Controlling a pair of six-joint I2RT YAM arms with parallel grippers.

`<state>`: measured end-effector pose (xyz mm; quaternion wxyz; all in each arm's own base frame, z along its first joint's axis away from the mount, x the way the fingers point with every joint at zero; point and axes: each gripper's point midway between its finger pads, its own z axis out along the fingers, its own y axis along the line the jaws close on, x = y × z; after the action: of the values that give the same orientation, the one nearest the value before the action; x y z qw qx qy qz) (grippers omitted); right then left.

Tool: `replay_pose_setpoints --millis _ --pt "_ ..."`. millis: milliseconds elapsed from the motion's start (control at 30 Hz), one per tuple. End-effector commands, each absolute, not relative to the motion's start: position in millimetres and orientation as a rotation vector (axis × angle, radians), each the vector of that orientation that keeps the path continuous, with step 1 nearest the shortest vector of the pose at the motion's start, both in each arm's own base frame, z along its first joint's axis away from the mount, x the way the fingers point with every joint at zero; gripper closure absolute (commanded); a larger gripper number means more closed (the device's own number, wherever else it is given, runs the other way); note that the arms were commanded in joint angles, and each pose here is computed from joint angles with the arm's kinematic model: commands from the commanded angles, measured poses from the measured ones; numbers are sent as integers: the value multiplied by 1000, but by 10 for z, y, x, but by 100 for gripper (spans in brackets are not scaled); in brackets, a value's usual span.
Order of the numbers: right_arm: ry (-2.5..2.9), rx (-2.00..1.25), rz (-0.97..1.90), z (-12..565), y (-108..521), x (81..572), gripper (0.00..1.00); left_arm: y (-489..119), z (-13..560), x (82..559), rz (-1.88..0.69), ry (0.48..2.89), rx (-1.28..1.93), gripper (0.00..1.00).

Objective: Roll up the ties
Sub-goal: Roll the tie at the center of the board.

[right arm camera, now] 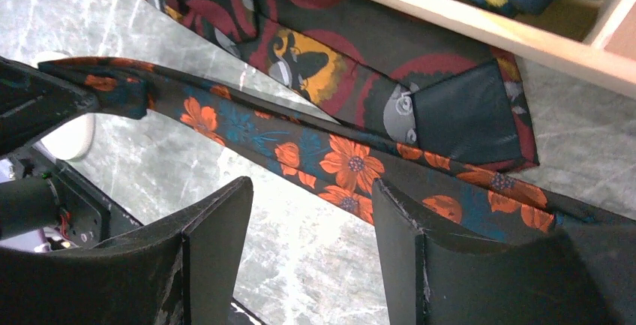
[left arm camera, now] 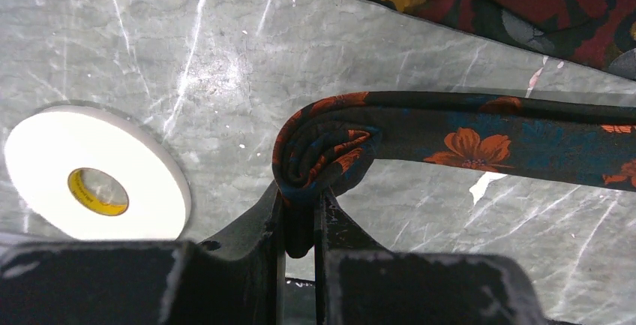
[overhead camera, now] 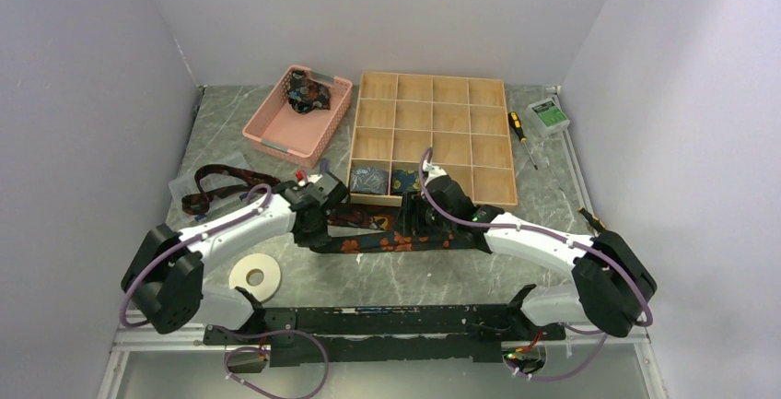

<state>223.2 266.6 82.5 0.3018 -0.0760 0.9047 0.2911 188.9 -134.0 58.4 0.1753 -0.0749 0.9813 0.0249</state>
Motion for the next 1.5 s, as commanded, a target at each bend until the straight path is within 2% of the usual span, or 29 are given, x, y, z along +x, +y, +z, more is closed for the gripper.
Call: replay_pose_setpoints --millis 0,467,833,900,1100,1167,1467 --pt "2376 -189 798 828 2712 2265 37 -1258 702 1886 307 2739 -196 97" --pt "2367 -153 748 778 2551 2226 37 -1642 699 1933 699 2675 -34 97" --pt "2364 -106 737 684 2412 2139 36 -2039 435 1973 646 2710 16 96" --pt "2373 -103 738 652 2403 2118 36 -2091 412 1964 614 2718 34 89" --pt "2385 -101 734 615 2389 2096 36 -2281 371 1926 467 2743 76 55" --pt "2380 -103 736 631 2395 2104 36 -2326 349 1902 422 2758 81 50" --pt "2379 -102 735 636 2401 2116 35 -2414 499 1867 227 2749 56 41"
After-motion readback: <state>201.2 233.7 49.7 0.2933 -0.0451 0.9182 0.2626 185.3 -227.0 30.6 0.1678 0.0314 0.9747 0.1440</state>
